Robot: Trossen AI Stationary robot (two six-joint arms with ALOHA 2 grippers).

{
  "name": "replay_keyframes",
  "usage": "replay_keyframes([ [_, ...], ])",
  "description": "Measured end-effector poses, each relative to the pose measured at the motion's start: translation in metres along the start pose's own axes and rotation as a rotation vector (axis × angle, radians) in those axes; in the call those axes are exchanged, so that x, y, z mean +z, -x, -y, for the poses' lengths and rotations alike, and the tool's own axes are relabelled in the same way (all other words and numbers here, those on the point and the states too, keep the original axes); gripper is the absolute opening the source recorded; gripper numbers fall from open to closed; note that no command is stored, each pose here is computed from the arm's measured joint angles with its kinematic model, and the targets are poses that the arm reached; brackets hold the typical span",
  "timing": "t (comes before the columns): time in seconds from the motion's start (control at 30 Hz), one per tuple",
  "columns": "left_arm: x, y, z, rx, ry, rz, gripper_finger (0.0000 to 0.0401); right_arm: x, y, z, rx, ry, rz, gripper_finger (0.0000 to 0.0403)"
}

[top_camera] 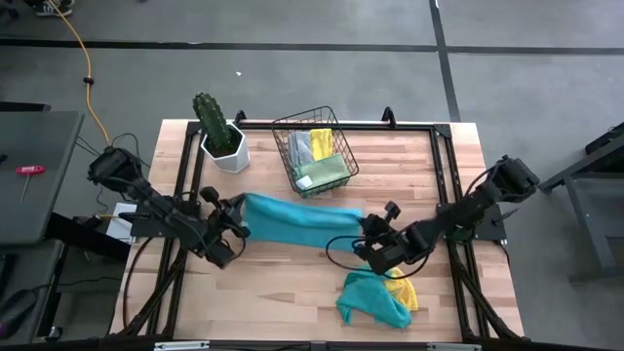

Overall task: Fold microfiber towels
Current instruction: Fold the left blue microfiber cloth

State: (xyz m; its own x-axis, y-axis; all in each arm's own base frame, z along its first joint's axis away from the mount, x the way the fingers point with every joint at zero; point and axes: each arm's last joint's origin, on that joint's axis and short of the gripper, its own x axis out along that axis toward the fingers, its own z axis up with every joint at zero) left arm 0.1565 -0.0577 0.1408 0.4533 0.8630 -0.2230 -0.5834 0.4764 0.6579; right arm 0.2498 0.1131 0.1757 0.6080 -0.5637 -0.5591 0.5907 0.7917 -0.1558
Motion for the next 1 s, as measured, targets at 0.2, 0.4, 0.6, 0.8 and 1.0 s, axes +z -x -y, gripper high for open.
replay_keyframes([
  [0.2, -0.008, 0.01, 0.011, -0.048, -0.016, 0.023, 0.0, -0.015, -0.005, -0.011, 0.002, -0.012, -0.025, 0.0],
  [0.4, -0.013, 0.015, 0.016, -0.112, -0.041, -0.039, 0.0, -0.026, -0.011, -0.021, 0.025, -0.022, -0.046, 0.0],
  [0.6, -0.014, 0.016, 0.016, -0.137, -0.06, -0.083, 0.0, -0.024, -0.012, -0.022, 0.031, -0.035, -0.041, 0.0],
  [0.8, -0.014, 0.013, 0.016, -0.137, -0.058, -0.113, 0.0009, -0.022, -0.017, -0.02, 0.024, -0.051, -0.052, 0.0003],
  [1.0, -0.015, 0.013, 0.017, -0.172, -0.055, -0.196, 0.0034, -0.019, -0.017, -0.02, 0.025, -0.02, -0.051, 0.0059],
])
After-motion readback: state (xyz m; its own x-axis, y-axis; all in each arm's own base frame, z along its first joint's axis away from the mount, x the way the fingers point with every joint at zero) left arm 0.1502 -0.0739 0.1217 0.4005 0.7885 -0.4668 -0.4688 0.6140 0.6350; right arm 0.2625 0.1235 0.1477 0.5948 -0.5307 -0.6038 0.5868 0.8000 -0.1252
